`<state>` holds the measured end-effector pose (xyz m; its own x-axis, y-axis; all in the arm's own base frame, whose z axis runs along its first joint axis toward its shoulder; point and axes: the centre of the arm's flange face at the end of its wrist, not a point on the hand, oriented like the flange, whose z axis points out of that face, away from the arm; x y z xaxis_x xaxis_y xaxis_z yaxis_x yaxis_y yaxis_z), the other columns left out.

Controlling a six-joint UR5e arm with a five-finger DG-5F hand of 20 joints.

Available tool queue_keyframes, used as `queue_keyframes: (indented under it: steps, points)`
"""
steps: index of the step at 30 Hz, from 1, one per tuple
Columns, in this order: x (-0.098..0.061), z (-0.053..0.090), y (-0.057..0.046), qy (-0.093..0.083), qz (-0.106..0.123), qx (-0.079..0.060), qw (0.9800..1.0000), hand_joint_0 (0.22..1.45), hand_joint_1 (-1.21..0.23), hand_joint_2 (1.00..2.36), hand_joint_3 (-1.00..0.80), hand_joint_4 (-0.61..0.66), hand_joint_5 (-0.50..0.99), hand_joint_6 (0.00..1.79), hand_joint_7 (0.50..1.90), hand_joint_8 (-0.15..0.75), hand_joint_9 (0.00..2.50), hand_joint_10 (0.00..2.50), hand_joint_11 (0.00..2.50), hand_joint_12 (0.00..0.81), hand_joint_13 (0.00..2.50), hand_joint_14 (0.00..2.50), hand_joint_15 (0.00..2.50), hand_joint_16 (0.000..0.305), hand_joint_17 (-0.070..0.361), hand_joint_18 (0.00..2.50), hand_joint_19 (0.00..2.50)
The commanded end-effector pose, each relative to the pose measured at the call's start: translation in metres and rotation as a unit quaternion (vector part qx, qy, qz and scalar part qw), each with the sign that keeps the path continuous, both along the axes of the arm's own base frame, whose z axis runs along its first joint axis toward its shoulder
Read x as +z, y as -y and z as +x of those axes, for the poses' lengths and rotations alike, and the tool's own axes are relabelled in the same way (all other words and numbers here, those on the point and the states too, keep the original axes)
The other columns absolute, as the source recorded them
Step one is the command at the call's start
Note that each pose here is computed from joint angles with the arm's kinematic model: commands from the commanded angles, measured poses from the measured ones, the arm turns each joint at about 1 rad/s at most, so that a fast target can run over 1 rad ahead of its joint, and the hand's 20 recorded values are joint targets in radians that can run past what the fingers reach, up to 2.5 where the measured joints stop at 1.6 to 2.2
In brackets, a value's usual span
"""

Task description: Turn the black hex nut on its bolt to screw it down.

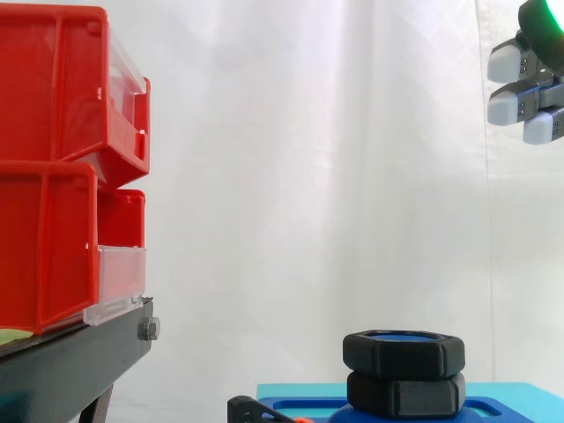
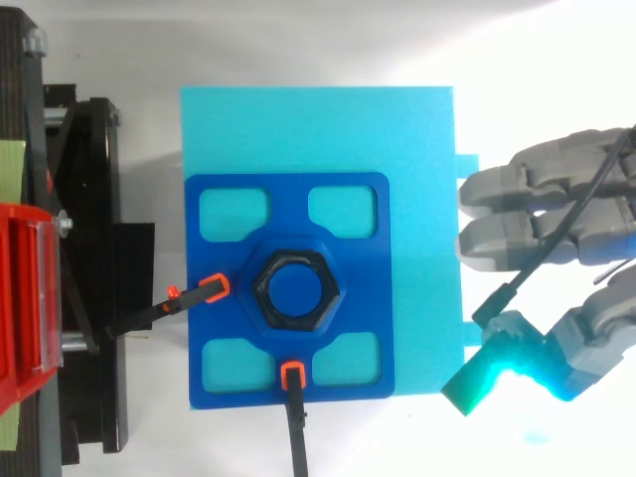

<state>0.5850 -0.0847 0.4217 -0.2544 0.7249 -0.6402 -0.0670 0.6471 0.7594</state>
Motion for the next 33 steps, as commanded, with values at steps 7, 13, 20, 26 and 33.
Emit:
queue_keyframes:
  steps: [7, 13, 20, 26, 33]
  points:
    - [0.0001, 0.0, 0.0005, 0.0, 0.0, 0.0, 1.0, 0.5, -0.4, 1.0, -0.5, -0.06, -0.27, 0.5, 0.5, 0.112, 0.02, 0.0, 0.0, 0.296, 0.07, 0.0, 0.0, 0.051, 0.116, 0.06, 0.15]
    - [0.0001, 0.0001, -0.0004, 0.0, 0.0, 0.0, 1.0, 0.5, -0.4, 1.0, -0.5, -0.05, -0.27, 0.5, 0.5, 0.113, 0.03, 0.0, 0.0, 0.299, 0.08, 0.0, 0.0, 0.051, 0.116, 0.08, 0.16]
    - [0.0001, 0.0, 0.0005, 0.0, 0.0, 0.0, 1.0, 0.49, -0.4, 1.0, -0.5, -0.05, -0.27, 0.5, 0.5, 0.116, 0.03, 0.0, 0.0, 0.301, 0.09, 0.0, 0.0, 0.051, 0.115, 0.09, 0.16]
    - [0.0001, 0.0, 0.0005, 0.0, 0.0, 0.0, 1.0, 0.49, -0.4, 1.0, -0.5, -0.05, -0.27, 0.5, 0.5, 0.122, 0.05, 0.0, 0.0, 0.3, 0.11, 0.0, 0.0, 0.051, 0.115, 0.12, 0.18]
    - [0.0001, 0.0001, -0.0004, 0.0, 0.0, 0.0, 1.0, 0.49, -0.42, 1.0, -0.5, -0.04, -0.27, 0.5, 0.5, 0.125, 0.08, 0.0, 0.0, 0.298, 0.13, 0.0, 0.0, 0.05, 0.113, 0.15, 0.17]
